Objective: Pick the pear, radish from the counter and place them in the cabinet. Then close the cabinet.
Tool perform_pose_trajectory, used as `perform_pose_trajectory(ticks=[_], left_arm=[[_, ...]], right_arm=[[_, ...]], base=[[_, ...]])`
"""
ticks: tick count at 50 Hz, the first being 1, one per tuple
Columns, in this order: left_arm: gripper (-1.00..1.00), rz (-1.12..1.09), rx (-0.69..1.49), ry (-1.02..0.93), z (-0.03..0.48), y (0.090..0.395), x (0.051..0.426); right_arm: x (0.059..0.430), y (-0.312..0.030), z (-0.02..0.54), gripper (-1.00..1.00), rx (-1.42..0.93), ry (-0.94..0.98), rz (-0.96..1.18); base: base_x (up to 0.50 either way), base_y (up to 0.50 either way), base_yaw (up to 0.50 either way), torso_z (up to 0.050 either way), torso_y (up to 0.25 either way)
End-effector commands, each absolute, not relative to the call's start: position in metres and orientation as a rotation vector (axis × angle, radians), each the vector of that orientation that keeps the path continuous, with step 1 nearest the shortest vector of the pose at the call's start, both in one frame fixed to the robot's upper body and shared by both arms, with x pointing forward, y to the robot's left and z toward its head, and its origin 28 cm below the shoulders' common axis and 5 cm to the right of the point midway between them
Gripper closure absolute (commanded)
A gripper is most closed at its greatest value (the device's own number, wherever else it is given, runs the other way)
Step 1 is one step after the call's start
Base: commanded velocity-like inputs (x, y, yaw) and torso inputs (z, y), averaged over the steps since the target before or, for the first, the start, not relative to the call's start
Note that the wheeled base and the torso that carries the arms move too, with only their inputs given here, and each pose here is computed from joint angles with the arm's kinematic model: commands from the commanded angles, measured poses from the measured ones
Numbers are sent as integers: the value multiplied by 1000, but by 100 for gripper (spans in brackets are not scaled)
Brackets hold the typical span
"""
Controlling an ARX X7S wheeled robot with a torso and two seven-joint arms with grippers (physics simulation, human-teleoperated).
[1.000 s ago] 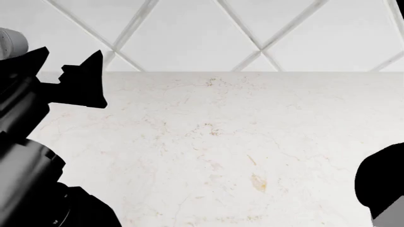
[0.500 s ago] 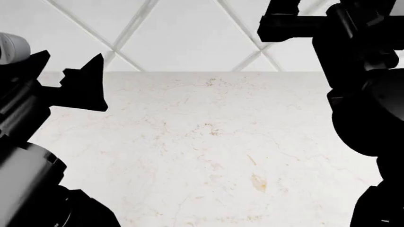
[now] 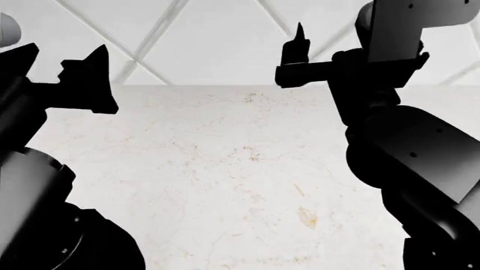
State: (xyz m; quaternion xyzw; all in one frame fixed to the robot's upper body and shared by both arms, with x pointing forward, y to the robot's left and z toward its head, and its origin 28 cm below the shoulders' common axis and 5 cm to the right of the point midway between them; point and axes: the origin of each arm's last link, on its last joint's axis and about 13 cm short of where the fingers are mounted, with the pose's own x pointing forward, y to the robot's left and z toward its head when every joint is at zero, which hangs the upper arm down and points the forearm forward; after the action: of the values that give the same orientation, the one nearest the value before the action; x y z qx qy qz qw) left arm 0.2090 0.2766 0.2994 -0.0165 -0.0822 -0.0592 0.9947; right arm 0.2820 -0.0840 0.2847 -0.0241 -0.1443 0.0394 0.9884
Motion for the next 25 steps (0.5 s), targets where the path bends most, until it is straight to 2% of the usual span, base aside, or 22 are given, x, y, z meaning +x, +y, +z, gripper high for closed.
perform_pose_trajectory(ticks=[1, 9, 25], left_arm=[[-100, 8, -38, -212, 325, 277, 206], [-100, 118, -52, -252, 346, 295, 199], [-100, 227, -66, -236, 345, 317, 189]], right_arm=[[283, -77, 275, -100, -49, -271, 101], [283, -77, 274, -100, -41, -272, 107], [283, -77, 275, -100, -31, -273, 109]], base=[[0, 0, 0, 0, 0], [0, 0, 0, 0, 0], [0, 0, 0, 0, 0]])
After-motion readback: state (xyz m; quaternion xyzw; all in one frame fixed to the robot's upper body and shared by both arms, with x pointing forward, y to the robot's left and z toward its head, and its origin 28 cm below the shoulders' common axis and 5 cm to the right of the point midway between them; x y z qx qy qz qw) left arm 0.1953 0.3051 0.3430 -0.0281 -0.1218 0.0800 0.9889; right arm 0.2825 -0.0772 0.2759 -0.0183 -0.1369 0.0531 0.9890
